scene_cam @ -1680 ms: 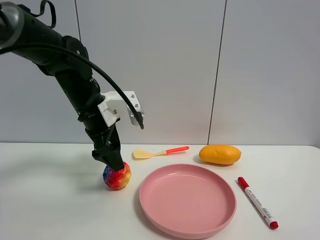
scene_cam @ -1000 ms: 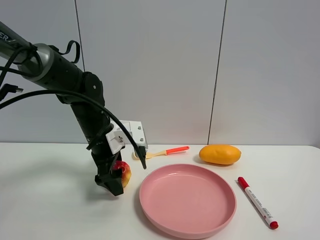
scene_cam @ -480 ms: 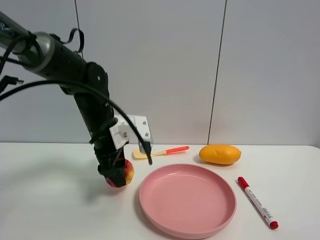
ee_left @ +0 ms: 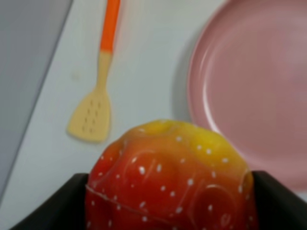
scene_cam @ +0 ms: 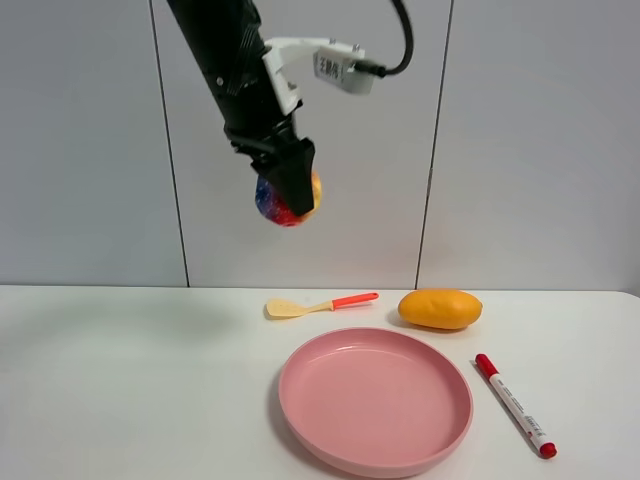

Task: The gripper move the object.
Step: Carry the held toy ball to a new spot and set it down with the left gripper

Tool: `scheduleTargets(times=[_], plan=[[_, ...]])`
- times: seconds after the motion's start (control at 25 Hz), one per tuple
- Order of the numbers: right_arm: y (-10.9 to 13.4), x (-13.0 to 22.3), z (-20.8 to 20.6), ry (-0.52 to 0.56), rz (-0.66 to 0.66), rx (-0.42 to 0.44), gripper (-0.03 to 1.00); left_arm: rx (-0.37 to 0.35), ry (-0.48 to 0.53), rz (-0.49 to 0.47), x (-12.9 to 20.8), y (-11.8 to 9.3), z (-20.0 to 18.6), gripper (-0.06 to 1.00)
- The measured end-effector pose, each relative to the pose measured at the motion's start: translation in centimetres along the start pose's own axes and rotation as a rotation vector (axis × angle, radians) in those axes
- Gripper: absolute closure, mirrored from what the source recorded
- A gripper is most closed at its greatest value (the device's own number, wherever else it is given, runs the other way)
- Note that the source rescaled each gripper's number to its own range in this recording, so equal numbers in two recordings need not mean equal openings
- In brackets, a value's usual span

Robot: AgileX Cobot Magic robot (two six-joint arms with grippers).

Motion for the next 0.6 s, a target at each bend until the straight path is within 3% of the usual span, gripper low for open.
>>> scheduleTargets(times=[0.16, 0.4, 0.6], plan=[[0.0, 0.0, 0.0, 0.0, 0.0, 0.0, -0.03, -0.016, -0.058, 0.027, -3.1, -0.7, -0.8, 0.91], [0.0, 0.0, 0.0, 0.0, 0.0, 0.0, -0.03, 0.035, -0.068, 0.085, -5.8, -3.5, 2.4, 0.91], [0.0, 0.0, 0.0, 0.0, 0.0, 0.0, -0.03, 0.018, -0.129, 0.094, -8.4, -4.8, 5.1, 0.91]])
Point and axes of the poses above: a point on each arm's last joint axis where the gripper is mounted, z pointing out along that axis toward the gripper, y along the wrist's bending axis when the last joint is at zero, x = y × z, the point moved 4 cm from there along z, pointing out along that axis toward the gripper, and after that the axes turned 13 degrees about z, right-handed, at the moved point
